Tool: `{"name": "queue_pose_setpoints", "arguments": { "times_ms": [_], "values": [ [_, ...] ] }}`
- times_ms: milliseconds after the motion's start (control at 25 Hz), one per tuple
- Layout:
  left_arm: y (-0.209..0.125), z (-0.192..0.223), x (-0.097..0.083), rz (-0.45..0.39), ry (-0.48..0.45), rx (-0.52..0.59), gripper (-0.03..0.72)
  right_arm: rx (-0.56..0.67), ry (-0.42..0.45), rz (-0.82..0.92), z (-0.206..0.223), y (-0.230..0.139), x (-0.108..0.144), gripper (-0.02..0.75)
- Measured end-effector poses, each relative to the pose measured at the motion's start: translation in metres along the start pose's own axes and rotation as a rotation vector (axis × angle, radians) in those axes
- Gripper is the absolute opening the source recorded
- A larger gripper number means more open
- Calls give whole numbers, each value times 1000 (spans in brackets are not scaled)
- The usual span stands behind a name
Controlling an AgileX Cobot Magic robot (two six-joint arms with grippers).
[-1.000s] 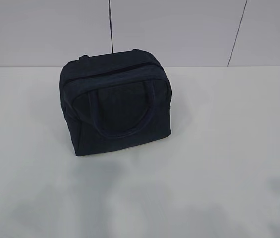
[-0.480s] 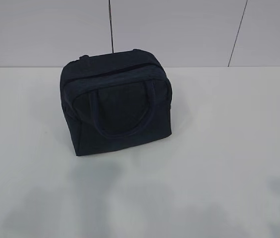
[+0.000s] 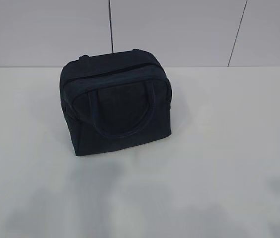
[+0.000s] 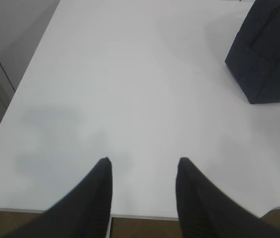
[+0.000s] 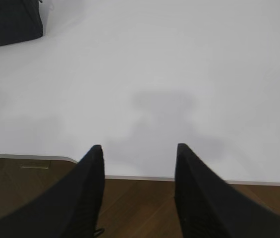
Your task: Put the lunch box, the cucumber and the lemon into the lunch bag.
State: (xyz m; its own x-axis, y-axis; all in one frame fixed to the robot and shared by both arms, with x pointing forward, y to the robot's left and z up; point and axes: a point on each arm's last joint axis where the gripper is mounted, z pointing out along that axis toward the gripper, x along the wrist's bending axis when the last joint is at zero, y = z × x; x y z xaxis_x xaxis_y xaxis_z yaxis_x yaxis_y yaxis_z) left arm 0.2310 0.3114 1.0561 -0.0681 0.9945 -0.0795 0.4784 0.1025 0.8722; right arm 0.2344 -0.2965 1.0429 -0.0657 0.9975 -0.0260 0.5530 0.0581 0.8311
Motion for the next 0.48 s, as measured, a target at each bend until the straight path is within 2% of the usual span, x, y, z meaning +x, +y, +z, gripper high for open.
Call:
{"name": "queue_pose_setpoints", "arguments": {
  "times_ms": [480],
  "values": [
    [0, 0, 0, 0, 0, 0, 308, 0, 0, 0, 0, 0, 0, 351]
  ]
}}
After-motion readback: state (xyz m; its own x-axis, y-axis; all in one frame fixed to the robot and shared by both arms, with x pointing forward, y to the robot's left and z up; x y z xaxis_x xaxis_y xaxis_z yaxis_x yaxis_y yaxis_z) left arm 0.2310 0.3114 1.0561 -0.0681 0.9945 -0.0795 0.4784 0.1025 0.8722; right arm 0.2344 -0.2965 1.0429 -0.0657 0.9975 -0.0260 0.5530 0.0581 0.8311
